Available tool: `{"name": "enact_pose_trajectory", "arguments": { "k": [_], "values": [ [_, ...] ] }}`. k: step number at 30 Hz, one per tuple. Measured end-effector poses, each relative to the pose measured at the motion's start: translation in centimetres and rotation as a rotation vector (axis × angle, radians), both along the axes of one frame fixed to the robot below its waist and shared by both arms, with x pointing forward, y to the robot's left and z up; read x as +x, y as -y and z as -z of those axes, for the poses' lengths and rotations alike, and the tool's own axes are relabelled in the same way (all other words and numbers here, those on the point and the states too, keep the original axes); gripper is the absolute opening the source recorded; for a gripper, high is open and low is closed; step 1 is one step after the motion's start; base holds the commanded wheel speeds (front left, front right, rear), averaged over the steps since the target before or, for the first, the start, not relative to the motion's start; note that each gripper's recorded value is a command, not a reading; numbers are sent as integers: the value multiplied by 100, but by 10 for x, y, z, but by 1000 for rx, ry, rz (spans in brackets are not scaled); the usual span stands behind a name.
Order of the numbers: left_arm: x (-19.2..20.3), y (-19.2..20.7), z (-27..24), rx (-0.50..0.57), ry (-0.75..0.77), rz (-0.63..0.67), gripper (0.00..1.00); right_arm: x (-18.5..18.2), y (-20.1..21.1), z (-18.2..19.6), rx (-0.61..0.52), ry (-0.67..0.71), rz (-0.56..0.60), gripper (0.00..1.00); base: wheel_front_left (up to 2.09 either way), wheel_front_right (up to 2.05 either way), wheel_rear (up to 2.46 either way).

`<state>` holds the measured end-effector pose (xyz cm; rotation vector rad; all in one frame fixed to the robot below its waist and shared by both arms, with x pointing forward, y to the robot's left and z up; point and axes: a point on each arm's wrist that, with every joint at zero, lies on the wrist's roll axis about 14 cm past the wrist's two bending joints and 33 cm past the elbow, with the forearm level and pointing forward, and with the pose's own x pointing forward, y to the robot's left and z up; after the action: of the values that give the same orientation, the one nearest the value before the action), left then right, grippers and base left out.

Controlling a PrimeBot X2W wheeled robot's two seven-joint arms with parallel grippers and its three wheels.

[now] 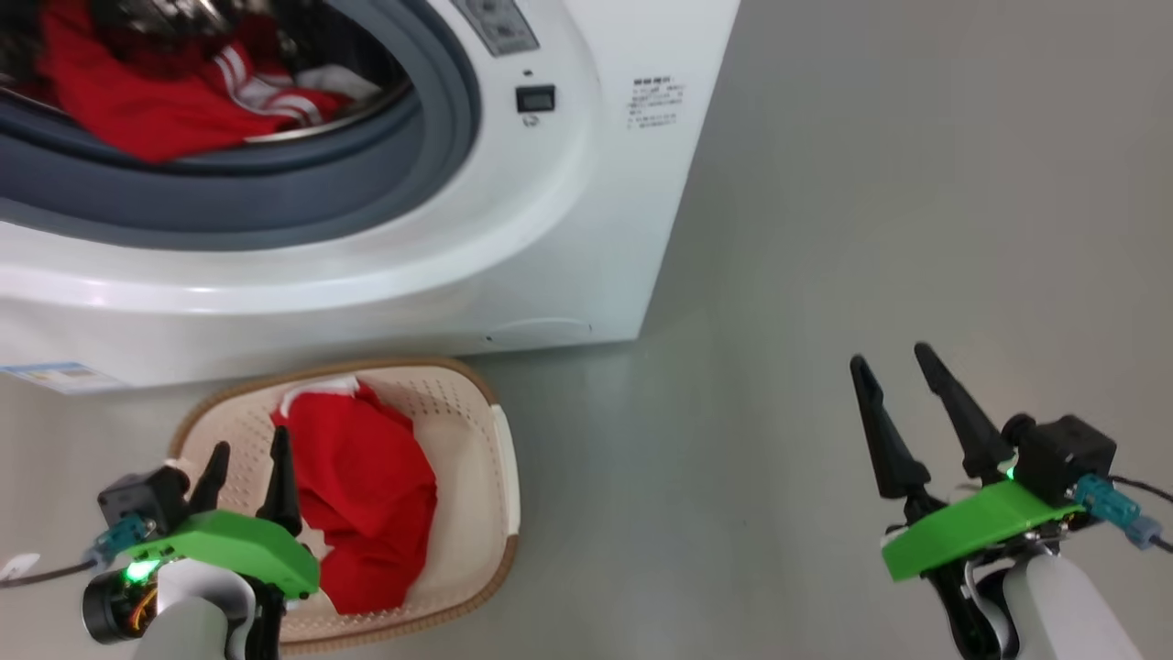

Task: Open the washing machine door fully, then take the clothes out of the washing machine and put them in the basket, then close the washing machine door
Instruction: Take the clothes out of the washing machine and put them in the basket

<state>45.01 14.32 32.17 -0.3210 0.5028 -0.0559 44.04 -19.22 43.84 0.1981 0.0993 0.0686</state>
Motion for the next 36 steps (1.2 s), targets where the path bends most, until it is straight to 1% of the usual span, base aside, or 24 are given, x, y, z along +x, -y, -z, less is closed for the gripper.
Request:
{"name": "enact_pose_trajectory", "arguments": {
  "k": [7, 14, 18, 24, 30, 36],
  "values": [
    [-3, -10, -51, 26, 161, -20, 100, -11, -8, -17, 4, 35, -23, 100, 0, 0, 0],
    [-11, -22, -100, 45, 314, -53, 100, -26, -12, -25, 5, 49, -39, 100, 0, 0, 0],
    [-22, -26, -126, 66, 397, -58, 100, -31, -15, -31, 10, 64, -48, 100, 0, 0, 0],
    [-40, -31, -141, 97, 447, -60, 100, -39, -18, -34, 12, 69, -55, 100, 0, 0, 0],
    [-58, -37, -142, 111, 452, -78, 100, -44, -14, -30, 12, 58, -43, 100, 0, 0, 0],
    [-62, -39, -141, 112, 450, -83, 100, -42, -11, -30, 13, 58, -34, 100, 0, 0, 0]
  ]
}}
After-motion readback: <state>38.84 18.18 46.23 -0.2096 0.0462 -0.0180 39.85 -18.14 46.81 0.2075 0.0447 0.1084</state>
